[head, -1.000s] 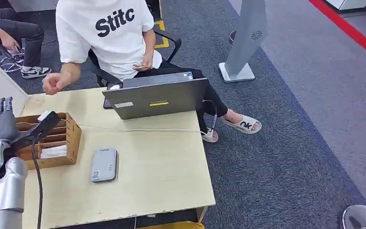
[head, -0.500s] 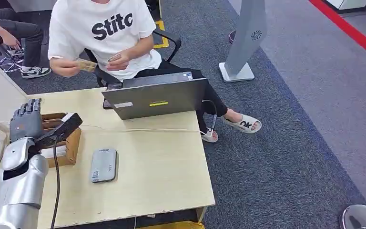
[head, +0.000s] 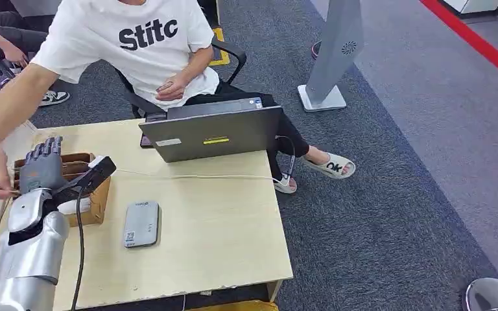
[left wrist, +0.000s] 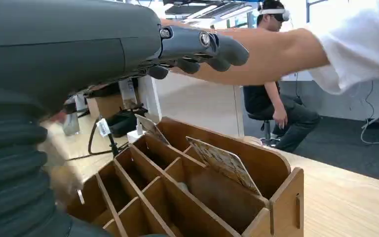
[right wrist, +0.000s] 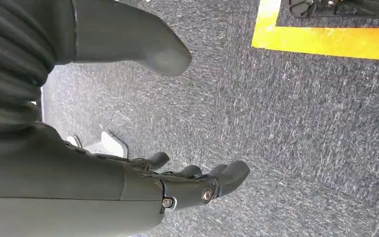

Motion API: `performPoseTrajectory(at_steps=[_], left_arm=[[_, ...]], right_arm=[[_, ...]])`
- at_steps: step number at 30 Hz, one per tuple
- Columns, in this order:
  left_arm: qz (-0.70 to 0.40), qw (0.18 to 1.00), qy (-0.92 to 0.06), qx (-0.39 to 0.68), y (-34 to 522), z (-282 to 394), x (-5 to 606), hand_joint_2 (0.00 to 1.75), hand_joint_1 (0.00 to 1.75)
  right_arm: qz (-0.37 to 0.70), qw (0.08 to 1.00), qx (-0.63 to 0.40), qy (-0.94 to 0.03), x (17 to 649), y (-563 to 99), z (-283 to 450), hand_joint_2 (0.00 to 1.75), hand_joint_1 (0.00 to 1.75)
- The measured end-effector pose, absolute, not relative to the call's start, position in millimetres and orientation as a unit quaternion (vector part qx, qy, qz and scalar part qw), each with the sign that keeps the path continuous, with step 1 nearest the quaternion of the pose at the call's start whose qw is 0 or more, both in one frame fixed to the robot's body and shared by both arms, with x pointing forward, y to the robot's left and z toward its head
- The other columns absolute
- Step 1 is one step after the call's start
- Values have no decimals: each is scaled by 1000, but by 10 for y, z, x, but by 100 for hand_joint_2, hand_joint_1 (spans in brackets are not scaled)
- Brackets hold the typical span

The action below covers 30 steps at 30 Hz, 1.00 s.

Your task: Pass the card to the sensor for recognition and then transmit it.

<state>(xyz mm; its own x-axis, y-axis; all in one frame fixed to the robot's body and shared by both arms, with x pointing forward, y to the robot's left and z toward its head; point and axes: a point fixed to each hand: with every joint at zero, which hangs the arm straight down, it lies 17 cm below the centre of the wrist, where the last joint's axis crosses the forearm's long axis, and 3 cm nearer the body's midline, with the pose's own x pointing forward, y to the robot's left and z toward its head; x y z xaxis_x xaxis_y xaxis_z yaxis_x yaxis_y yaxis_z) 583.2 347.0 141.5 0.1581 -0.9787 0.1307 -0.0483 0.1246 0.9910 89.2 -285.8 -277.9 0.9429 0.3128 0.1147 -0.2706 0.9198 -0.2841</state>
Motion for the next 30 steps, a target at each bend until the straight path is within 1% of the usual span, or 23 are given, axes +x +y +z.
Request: performPoseTrajectory(at_steps=[17,19,24,28,30], left_arm=[[-418,569,-487,514,3515,1309,5813,175,3],[-418,569,-487,514,3523,1309,5813,175,10],[-418,571,-483,516,3535,1295,5809,175,9],[-420,570,-478,520,3540,1298,5816,175,0],[-418,571,-476,522,3561,1310,5820,175,0]], right_arm=[[151,976,-134,-76,880,-2863,-2780,175,0],[152,976,-134,-76,881,-2863,-2780,175,0],[151,976,-135,-76,881,-2866,-2779,175,0],[154,976,-136,-76,883,-2869,-2779,175,0],[155,976,-136,-76,883,-2870,-2779,175,0]])
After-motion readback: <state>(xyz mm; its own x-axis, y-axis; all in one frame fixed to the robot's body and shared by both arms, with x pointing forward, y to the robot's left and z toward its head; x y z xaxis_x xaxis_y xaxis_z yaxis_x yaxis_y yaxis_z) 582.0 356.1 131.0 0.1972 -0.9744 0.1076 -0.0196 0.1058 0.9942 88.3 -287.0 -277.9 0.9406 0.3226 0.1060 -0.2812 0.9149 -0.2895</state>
